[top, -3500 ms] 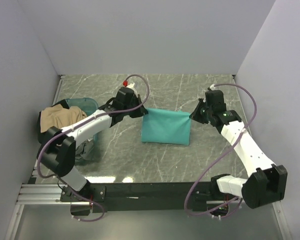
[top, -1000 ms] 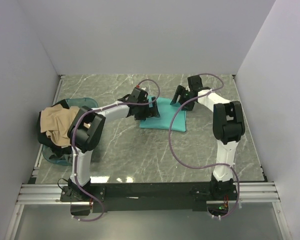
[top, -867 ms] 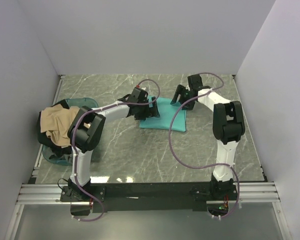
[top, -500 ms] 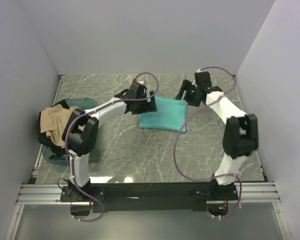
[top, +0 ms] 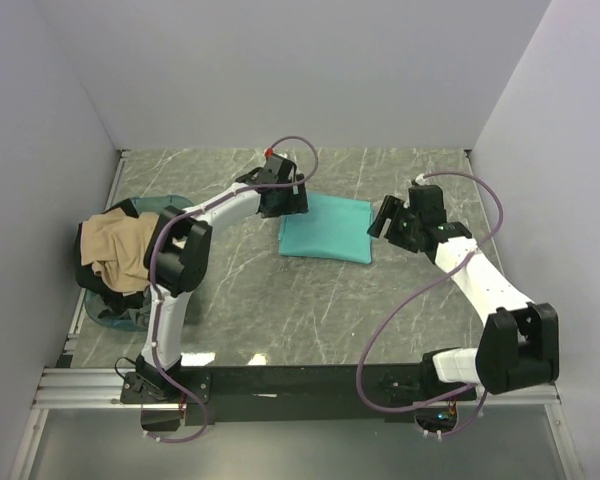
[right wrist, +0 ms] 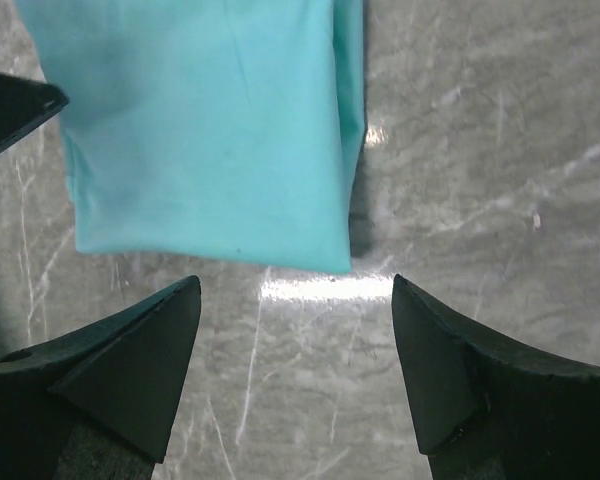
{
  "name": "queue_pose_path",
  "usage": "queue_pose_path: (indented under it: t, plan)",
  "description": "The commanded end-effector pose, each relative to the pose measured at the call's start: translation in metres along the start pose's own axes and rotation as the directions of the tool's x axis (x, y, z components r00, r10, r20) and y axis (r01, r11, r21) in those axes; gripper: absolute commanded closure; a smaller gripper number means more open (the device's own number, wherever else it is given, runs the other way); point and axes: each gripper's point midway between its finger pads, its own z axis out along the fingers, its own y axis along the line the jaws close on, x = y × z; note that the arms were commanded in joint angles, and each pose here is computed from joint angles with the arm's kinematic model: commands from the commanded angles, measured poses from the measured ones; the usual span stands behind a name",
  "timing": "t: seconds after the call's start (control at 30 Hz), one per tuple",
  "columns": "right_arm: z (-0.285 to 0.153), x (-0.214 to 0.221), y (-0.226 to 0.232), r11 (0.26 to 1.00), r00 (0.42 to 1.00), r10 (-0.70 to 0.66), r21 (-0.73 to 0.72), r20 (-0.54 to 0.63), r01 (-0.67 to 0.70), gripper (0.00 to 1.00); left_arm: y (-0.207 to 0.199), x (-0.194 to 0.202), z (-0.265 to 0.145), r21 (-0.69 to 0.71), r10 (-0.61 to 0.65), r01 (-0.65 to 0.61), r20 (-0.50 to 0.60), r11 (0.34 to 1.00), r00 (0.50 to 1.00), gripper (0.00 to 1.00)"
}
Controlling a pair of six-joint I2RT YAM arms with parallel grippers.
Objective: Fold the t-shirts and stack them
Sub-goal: Neatly place the folded tshirt to the corner
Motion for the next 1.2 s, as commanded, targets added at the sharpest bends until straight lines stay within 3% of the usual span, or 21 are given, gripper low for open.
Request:
queue_pose_path:
  t: [0.0, 0.27, 0.63, 0.73, 0.77, 0.8, 0.97, 1.17]
  plan:
    - [-0.019, -0.015, 0.001, 1.000, 0.996, -0.003, -0.001, 0.086, 0.003, 0.17, 0.006, 0.006, 0.014, -0.042, 0.033, -0.034, -0.042, 0.999, 0.999, 0.15]
    - [-0.032, -0.018, -0.005, 1.000, 0.991, -0.007, 0.018, 0.132, 0.004, 0.16, 0.003, 0.026, 0.024, -0.010, 0.030, -0.031, -0.078, 0.999, 0.996, 0.44]
    - [-0.027, -0.017, -0.014, 0.998, 0.992, -0.015, 0.063, 0.125, 0.008, 0.16, 0.016, 0.054, 0.049, -0.119, 0.048, -0.065, -0.142, 0.991, 0.989, 0.49]
    - [-0.027, -0.016, -0.014, 0.998, 0.992, -0.018, 0.062, 0.126, 0.011, 0.16, 0.026, 0.055, 0.053, -0.180, 0.061, -0.085, -0.136, 0.980, 0.989, 0.53]
    - [-0.027, -0.017, -0.015, 0.998, 0.992, -0.018, 0.064, 0.127, 0.010, 0.16, 0.029, 0.055, 0.054, -0.195, 0.067, -0.093, -0.137, 0.976, 0.988, 0.64]
    - [-0.027, -0.017, -0.015, 0.998, 0.992, -0.018, 0.066, 0.128, 0.010, 0.16, 0.032, 0.057, 0.056, -0.207, 0.077, -0.106, -0.147, 0.972, 0.986, 0.68]
    - [-0.025, -0.016, -0.019, 0.997, 0.992, -0.020, 0.074, 0.123, 0.011, 0.16, 0.050, 0.038, 0.057, -0.300, 0.132, -0.163, -0.120, 0.940, 0.984, 0.99]
    - [-0.024, -0.019, -0.021, 0.997, 0.991, -0.018, 0.077, 0.131, 0.007, 0.16, 0.097, -0.014, 0.042, -0.372, 0.109, -0.120, -0.052, 0.920, 0.993, 0.99]
